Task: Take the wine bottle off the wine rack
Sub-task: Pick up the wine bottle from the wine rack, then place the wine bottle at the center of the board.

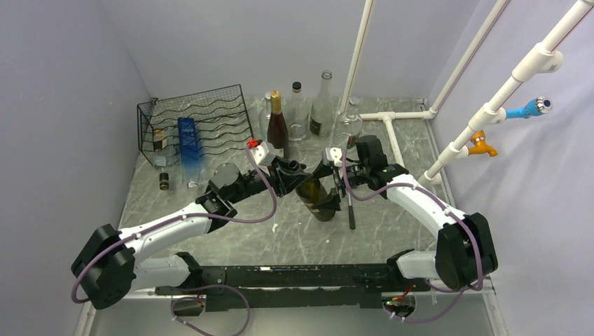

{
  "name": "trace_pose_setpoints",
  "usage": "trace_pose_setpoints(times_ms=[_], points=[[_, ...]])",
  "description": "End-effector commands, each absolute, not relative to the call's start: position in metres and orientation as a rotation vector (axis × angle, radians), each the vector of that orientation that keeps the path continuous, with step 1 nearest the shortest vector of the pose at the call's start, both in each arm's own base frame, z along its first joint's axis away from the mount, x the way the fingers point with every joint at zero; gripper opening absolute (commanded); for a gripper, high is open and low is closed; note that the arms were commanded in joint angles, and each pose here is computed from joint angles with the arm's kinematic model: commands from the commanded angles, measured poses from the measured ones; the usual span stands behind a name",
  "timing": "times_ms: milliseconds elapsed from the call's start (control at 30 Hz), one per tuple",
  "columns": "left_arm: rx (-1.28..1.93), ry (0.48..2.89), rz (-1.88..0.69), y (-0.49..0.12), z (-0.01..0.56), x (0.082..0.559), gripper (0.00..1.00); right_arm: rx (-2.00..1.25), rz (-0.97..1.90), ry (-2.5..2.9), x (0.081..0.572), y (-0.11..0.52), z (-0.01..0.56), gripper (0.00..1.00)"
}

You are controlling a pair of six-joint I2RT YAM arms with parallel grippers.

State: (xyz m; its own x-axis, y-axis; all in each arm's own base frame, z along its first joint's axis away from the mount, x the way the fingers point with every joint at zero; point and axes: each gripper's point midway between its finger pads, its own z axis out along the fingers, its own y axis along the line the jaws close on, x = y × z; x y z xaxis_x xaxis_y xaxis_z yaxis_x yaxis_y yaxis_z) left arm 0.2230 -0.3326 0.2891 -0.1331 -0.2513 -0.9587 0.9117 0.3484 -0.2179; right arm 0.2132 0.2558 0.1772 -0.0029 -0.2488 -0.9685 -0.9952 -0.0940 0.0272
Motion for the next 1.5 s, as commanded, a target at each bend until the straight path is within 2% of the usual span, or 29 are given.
trace_pose_setpoints(times_ms=[0,467,767,1167,1467], points=[[0.627,1.072,-1.112,-0.32,0.379,0.218,0.0,-1.483,1.156,1.257,0.213,0.257,0.199,1.0],[0.675,1.161,-0.886,-0.321,0.394,0.252,0.0,-1.435,1.071,1.275,0.23,0.24,0.206,1.0],[0.702,1.175,-0.821,-0.334,0.402,0.275,0.0,-1.397,1.034,1.328,0.242,0.235,0.202,1.0],[0.64,1.227,-0.735,-0.34,0.404,0.33,0.0,-1.363,0.998,1.374,0.253,0.228,0.198,1.0],[0.634,1.245,-0.711,-0.34,0.402,0.348,0.0,-1.321,0.966,1.439,0.265,0.223,0.194,1.0]])
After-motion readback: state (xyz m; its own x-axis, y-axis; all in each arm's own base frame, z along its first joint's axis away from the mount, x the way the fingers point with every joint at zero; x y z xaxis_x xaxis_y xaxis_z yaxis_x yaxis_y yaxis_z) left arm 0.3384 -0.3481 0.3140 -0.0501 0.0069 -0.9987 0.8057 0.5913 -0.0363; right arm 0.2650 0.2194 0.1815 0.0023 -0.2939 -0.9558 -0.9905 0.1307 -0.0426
